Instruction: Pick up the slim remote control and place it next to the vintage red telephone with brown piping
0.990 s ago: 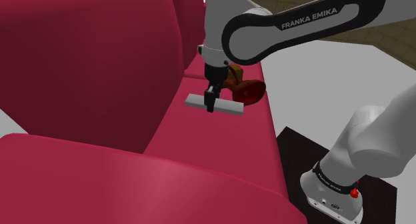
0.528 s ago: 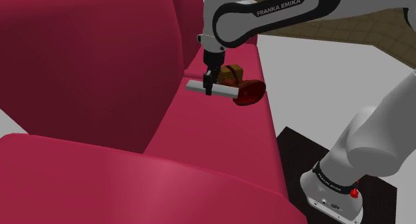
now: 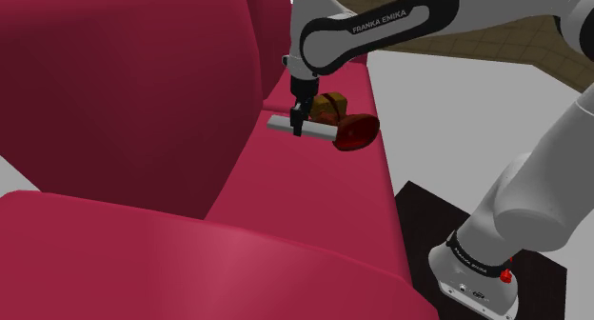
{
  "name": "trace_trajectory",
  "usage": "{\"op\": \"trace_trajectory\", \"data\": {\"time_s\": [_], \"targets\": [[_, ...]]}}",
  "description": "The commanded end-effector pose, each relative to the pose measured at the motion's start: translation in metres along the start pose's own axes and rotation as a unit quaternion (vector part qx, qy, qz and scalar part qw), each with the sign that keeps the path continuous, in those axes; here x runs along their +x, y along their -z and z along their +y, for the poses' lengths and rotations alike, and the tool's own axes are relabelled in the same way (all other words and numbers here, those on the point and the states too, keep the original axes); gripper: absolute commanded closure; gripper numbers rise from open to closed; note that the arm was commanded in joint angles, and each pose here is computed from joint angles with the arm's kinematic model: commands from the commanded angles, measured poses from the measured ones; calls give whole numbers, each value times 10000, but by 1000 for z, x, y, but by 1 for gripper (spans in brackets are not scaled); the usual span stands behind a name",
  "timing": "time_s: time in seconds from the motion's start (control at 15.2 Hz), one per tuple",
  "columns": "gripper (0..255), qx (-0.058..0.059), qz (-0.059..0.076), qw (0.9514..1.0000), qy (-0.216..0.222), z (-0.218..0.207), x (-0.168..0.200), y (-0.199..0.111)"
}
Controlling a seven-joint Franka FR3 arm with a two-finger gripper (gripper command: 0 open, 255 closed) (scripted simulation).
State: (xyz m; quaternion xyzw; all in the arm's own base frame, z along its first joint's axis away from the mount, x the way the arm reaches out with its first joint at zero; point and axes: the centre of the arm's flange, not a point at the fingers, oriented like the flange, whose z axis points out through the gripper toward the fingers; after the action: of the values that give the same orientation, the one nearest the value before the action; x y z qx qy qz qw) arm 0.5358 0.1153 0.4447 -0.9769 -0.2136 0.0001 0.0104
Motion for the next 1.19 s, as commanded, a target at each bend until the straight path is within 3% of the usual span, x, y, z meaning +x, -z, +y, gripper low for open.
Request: {"op": "trace_trajectory", "data": {"time_s": [0.0, 1.12], "targets": [[255, -1, 4, 10000, 2, 1, 0, -10], [255, -1, 4, 10000, 2, 3, 0, -100]]}}
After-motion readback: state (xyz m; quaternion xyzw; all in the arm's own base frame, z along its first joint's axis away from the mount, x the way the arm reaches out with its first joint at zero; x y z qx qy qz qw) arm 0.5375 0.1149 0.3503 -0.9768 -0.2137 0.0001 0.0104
